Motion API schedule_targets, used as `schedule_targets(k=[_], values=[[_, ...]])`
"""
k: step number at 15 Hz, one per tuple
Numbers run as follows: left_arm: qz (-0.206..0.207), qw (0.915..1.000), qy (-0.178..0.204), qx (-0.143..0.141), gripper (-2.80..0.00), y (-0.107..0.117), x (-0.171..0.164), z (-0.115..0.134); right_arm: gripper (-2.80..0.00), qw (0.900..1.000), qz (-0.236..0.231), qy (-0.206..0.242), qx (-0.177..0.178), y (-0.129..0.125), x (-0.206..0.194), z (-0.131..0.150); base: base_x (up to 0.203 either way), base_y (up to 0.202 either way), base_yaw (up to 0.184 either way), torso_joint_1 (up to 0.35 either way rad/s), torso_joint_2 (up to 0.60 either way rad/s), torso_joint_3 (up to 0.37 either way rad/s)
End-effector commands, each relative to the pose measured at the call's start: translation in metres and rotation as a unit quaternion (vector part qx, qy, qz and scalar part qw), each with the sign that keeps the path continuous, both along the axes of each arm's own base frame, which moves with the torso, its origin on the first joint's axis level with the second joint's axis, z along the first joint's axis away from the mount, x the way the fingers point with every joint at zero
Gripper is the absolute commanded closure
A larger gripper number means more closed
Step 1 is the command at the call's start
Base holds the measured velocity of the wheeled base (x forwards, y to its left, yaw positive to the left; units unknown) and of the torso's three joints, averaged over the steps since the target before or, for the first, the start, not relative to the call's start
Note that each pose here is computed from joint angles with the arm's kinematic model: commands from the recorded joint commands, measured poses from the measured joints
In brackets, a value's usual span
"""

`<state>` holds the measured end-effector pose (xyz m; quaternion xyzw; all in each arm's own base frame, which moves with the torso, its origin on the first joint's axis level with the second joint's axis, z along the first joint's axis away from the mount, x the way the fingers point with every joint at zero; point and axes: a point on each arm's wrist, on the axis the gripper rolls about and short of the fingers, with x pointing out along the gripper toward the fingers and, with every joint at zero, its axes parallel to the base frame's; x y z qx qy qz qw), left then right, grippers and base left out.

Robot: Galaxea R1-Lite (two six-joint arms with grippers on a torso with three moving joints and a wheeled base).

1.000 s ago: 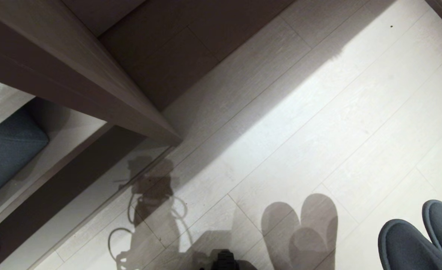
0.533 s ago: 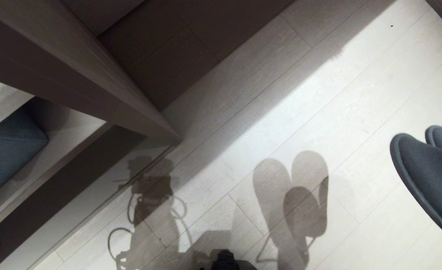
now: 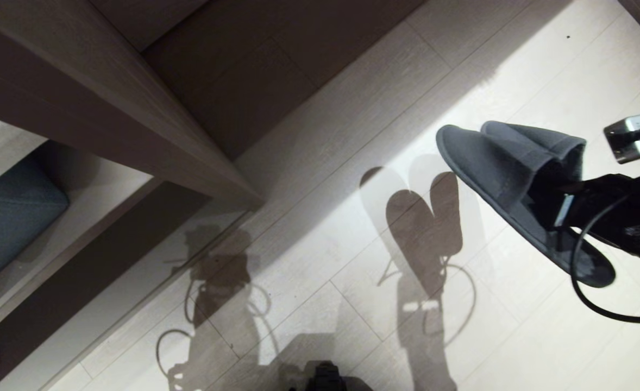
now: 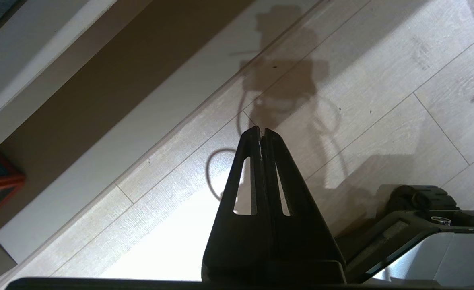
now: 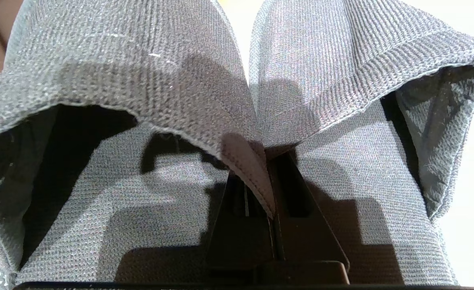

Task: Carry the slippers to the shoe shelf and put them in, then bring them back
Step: Place the slippers on the floor

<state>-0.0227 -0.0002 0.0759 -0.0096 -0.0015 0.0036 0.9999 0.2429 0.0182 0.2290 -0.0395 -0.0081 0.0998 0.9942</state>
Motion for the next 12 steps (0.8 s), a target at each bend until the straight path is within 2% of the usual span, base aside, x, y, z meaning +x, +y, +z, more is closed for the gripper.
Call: schedule_targets(k=[1,3,5,6,8,10,12], values=[[0.000,1.0000,0.000,0.000,0.00,0.000,0.000,0.000,0.00,0.999,0.032,0.018,-0.003,0.024,0.066,-0.045,0.000,0.000,0.000,0.000,0.00,0.000],[0.000,1.0000,0.000,0.000,0.00,0.000,0.000,0.000,0.00,0.996,0.089,-0.012,-0.012,0.050,0.093,-0.060,0.000,0.000,0.000,0.000,0.00,0.000],[0.000,1.0000,0.000,0.000,0.00,0.000,0.000,0.000,0.00,0.982,0.171,-0.044,-0.074,0.066,0.116,-0.072,0.000,0.000,0.000,0.000,0.00,0.000],[0.000,1.0000,0.000,0.000,0.00,0.000,0.000,0.000,0.00,0.975,0.189,-0.042,-0.105,0.071,0.124,-0.082,0.000,0.000,0.000,0.000,0.00,0.000],[0.000,1.0000,-0.001,0.002,0.00,0.000,0.000,0.000,0.00,0.963,0.226,-0.039,-0.141,0.074,0.139,-0.099,0.000,0.000,0.000,0.000,0.00,0.000],[0.000,1.0000,-0.001,0.001,0.00,0.000,0.000,0.000,0.00,0.961,0.227,-0.043,-0.155,0.076,0.157,-0.111,0.000,0.000,0.000,0.000,0.00,0.000],[0.000,1.0000,0.000,0.000,0.00,0.000,0.000,0.000,0.00,0.969,0.181,-0.050,-0.163,0.073,0.172,-0.122,0.000,0.000,0.000,0.000,0.00,0.000]])
